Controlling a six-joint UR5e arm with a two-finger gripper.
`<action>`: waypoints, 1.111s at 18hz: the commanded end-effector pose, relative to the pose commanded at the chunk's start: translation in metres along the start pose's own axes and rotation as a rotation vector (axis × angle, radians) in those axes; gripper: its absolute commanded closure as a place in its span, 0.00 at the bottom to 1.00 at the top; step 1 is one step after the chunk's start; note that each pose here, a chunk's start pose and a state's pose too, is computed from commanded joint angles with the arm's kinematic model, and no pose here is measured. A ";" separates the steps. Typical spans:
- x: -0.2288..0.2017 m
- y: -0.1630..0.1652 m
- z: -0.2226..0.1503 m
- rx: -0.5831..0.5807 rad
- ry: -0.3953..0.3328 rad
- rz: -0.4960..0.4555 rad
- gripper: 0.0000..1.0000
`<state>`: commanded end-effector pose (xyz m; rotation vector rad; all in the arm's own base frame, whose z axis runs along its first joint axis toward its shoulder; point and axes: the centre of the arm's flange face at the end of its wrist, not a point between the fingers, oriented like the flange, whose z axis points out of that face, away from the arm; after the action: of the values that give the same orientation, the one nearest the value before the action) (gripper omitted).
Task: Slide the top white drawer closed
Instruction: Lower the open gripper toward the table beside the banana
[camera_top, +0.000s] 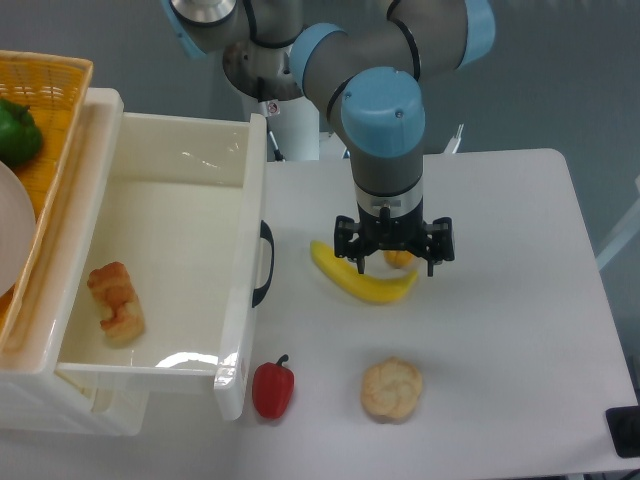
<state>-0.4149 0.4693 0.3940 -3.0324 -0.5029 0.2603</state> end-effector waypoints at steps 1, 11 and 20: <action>-0.001 0.000 0.000 0.001 -0.001 0.000 0.00; -0.005 0.005 0.025 -0.041 0.013 -0.021 0.00; 0.001 0.019 0.064 -0.121 0.039 -0.064 0.00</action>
<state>-0.4188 0.4533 0.3289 -3.1231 -0.6342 0.1729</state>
